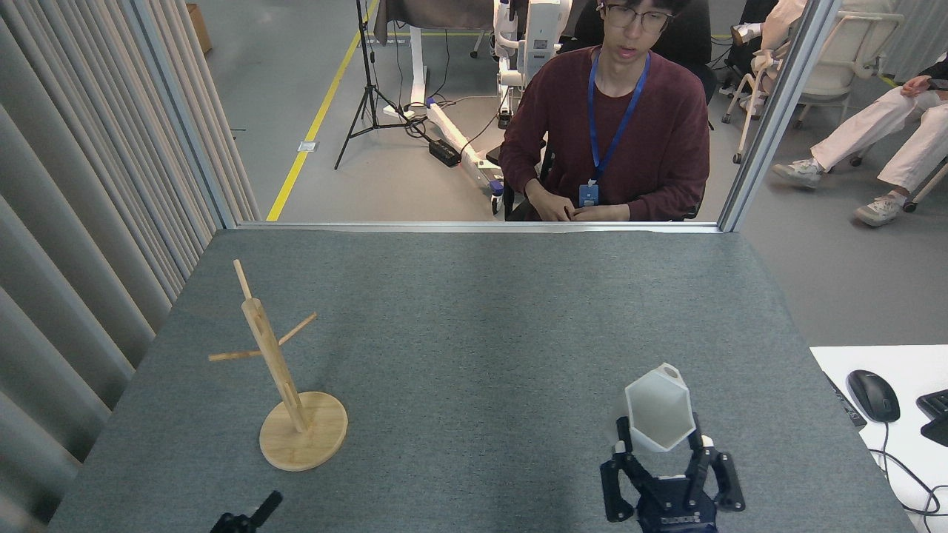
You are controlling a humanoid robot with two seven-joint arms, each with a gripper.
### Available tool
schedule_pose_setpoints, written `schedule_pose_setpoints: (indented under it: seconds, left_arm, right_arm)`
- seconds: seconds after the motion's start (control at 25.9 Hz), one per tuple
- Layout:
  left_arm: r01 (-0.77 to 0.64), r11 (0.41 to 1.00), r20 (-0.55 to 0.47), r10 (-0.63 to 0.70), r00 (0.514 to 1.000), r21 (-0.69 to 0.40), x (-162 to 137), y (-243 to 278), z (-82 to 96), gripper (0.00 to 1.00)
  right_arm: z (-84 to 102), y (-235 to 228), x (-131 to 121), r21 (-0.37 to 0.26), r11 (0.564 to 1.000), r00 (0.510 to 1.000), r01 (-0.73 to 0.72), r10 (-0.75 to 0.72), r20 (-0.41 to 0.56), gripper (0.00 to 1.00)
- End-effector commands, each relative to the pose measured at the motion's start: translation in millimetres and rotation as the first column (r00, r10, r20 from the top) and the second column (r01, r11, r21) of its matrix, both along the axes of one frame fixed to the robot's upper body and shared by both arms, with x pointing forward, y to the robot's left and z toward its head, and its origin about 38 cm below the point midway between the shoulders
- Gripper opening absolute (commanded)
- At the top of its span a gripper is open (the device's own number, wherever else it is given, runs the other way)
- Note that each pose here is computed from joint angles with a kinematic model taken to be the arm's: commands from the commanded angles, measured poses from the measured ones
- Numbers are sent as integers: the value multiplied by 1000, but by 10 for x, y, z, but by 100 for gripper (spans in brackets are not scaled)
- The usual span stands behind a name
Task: Hang cup on storage rack
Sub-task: 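Carry the cup with the right gripper toward the left gripper, then grasp the cup with the left gripper and release the right gripper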
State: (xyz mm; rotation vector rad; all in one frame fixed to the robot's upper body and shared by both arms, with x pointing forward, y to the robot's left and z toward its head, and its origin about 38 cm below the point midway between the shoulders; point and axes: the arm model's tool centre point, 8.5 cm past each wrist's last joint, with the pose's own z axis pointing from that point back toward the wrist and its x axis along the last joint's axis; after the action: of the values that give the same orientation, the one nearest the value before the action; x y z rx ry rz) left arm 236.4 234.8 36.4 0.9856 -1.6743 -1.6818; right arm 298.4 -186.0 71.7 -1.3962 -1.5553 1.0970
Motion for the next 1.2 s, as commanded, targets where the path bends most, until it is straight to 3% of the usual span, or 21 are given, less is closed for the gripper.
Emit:
schedule_pose_setpoints:
  seconds: [0.0,0.23,0.5,1.16]
  left_arm:
    - [134,985,12,-136,991,106,117,-479,-40,100]
    - [207,969,24,-212,977,138,177,-991,-46,100]
    - [214,965,12,-218,976,152,190,-1025,-49,100]
    - [211,967,7,-214,977,144,191,-1014,-64,100]
  right_arm:
    - [81,598,-46,-43,992,993,-115,117,24,53]
    - [112,1246,-195,-82,970,972,-229,233,33,54]
    - [42,1623,-449,-117,938,944,-326,331,22,54]
    - [-222,1638,-817,-128,922,930,-366,366,-25,54]
